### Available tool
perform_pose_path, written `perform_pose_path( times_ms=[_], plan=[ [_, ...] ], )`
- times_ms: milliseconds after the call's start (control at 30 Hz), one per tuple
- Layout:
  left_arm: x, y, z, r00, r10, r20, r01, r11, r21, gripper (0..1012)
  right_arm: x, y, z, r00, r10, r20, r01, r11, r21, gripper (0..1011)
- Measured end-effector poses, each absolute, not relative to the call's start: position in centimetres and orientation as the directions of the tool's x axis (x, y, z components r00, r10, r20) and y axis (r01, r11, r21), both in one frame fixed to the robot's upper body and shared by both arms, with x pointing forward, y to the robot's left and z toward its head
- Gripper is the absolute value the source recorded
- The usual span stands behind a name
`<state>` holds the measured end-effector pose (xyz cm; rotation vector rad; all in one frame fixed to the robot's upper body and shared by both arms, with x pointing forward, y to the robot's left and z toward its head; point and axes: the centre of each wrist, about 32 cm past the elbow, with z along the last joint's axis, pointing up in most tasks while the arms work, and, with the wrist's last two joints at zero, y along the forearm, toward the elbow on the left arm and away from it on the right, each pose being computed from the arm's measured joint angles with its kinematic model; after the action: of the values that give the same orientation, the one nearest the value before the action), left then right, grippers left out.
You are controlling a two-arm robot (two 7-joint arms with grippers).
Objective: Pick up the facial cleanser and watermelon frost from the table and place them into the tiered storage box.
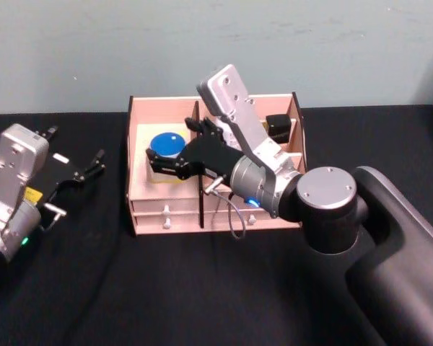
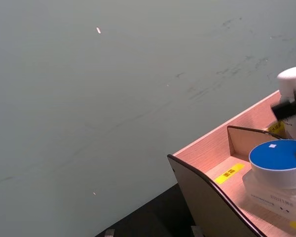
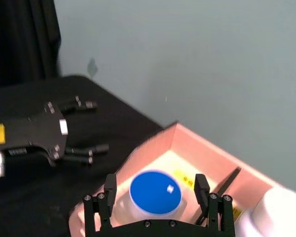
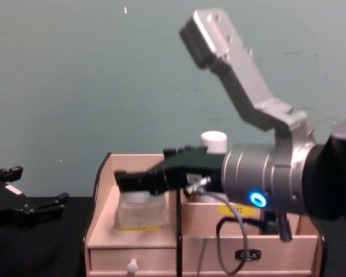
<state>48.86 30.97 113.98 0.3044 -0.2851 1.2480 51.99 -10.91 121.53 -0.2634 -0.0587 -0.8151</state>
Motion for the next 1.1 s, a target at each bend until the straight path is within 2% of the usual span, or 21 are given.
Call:
perform_pose_path(
  times_ms=[267,500,700,1100],
  plan=[
    [48.9,31.0,114.0,0.292,0.880,0.374,-0.955,0.287,0.070,1001,50.3,-11.8,123.3,0.645,-0.727,0.235,0.758,0.648,-0.076,1003],
    [48.9,31.0,114.0,0.292,0.880,0.374,-0.955,0.287,0.070,1001,48.4,-13.9,124.4,0.552,-0.783,0.287,0.813,0.581,0.020,1002],
    [48.9,31.0,114.0,0.292,0.880,0.374,-0.955,0.287,0.070,1001,46.7,-16.6,124.6,0.416,-0.853,0.314,0.880,0.464,0.095,1003],
    [48.9,31.0,114.0,0.292,0.880,0.374,-0.955,0.287,0.070,1001,45.2,-20.7,122.3,0.231,-0.928,0.293,0.959,0.268,0.094,1003]
  ],
)
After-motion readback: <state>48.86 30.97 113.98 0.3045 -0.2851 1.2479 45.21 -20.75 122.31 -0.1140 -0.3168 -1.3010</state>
